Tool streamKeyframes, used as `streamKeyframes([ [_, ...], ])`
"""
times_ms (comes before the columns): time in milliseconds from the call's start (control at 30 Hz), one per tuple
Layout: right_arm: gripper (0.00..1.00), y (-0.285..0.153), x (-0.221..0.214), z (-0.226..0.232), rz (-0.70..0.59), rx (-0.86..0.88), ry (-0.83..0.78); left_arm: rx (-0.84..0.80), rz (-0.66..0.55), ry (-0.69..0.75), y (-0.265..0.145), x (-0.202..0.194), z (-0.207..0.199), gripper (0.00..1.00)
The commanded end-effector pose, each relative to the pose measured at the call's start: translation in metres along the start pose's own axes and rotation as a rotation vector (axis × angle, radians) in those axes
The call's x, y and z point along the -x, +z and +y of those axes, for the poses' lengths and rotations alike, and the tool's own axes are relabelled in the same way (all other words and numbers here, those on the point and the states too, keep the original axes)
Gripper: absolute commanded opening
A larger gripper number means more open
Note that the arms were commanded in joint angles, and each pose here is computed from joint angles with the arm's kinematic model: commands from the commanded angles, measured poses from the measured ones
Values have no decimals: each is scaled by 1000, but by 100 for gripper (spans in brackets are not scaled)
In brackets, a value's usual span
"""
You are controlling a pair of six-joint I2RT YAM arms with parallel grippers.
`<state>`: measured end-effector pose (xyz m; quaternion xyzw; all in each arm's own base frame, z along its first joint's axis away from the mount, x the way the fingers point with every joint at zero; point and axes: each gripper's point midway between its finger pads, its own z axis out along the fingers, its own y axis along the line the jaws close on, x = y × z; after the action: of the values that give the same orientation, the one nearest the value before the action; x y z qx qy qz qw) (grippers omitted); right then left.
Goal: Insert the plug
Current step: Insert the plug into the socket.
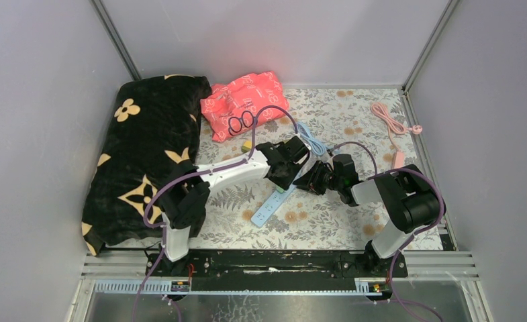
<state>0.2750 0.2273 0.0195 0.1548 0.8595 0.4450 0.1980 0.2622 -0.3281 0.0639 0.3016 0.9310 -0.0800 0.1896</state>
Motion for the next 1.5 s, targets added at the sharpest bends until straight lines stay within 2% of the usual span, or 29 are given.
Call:
streamKeyframes([
  [0, 35, 7, -19, -33, 40, -144, -25, 31, 163, 11, 33, -48, -2, 0],
  [333, 35, 9, -18, -32, 44, -151, -37, -10, 213, 20, 47, -66, -20, 0],
  [700, 34, 8, -16, -30, 37, -159, -60, -14, 201, -16, 45, -66, -9, 0],
  [1033, 37, 6, -13, -23, 27, -147, -75, -53, 61, -27, 14, -17, -20, 47],
  [1233, 37, 3, -8, -15, 11, -133, -92, -44, -34, -41, -12, 18, -21, 58],
  [1367, 39, -2, -3, -6, -11, -121, -115, -40, -123, -66, -39, 40, -19, 71],
  [1467, 42, -6, 0, 0, -23, -117, -135, -34, -181, -87, -59, 50, -12, 74],
])
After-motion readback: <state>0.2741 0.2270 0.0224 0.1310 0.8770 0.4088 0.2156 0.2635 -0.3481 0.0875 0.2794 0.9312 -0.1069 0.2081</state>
